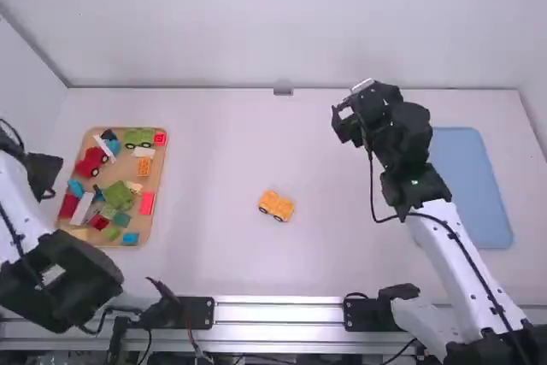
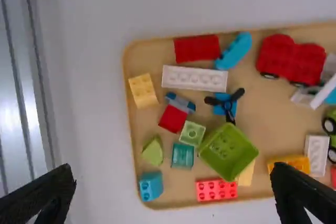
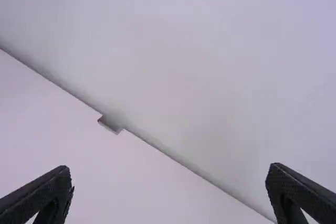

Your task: Assemble lego blocks to make yellow taxi

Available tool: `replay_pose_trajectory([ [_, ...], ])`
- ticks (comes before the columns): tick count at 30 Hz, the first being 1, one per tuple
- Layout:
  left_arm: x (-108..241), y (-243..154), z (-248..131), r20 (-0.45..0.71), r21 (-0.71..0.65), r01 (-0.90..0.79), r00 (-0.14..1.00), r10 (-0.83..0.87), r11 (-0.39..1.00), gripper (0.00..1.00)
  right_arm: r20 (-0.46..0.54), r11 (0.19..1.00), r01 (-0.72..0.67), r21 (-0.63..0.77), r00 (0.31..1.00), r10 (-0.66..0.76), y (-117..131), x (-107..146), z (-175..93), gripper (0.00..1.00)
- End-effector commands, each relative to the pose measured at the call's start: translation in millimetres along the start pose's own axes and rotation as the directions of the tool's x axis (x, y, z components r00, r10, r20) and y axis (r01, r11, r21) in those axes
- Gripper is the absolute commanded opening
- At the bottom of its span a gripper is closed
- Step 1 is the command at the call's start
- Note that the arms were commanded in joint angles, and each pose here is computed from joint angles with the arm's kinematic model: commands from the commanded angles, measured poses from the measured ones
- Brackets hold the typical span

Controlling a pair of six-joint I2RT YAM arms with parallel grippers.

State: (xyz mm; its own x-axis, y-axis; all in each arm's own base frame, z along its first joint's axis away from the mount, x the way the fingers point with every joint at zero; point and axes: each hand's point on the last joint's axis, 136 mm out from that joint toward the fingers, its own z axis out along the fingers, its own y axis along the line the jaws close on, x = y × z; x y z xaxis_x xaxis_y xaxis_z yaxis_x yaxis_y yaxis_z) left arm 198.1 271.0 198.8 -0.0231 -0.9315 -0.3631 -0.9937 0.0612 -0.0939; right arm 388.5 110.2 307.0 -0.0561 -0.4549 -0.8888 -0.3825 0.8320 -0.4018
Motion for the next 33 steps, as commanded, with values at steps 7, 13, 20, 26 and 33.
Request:
replay_pose_trajectory([
  [7, 14, 7, 41, -0.14, 0.125, -0.091, 0.984, 0.109, 0.988, 0.99, 0.032, 1.0, 0.006, 0.001, 0.999, -0.006, -3, -15, 0, 0.98],
  [13, 18, 22, 76, -0.19, -0.003, -0.076, 0.979, 0.074, 0.997, 0.96, 0.033, 1.0, 0.006, -0.001, 0.999, -0.006, -2, -15, 0, 0.98],
  [20, 22, 20, 110, -0.247, -0.031, -0.079, 0.967, 0.069, 0.996, 0.68, 0.028, 1.0, 0.004, 0.003, 1.0, -0.004, -4, -13, 0, 0.98],
  [26, 29, 24, 134, -0.292, -0.06, -0.085, 0.954, 0.064, 0.995, 0.69, 0.026, 1.0, 0.003, 0.007, 1.0, -0.003, -5, -13, 0, 0.98],
  [33, 28, 35, 147, -0.269, -0.147, -0.031, 0.963, -0.01, 0.989, 0.58, 0.015, 1.0, 0.001, 0.01, 1.0, -0.001, -7, -9, 0, 0.98],
])
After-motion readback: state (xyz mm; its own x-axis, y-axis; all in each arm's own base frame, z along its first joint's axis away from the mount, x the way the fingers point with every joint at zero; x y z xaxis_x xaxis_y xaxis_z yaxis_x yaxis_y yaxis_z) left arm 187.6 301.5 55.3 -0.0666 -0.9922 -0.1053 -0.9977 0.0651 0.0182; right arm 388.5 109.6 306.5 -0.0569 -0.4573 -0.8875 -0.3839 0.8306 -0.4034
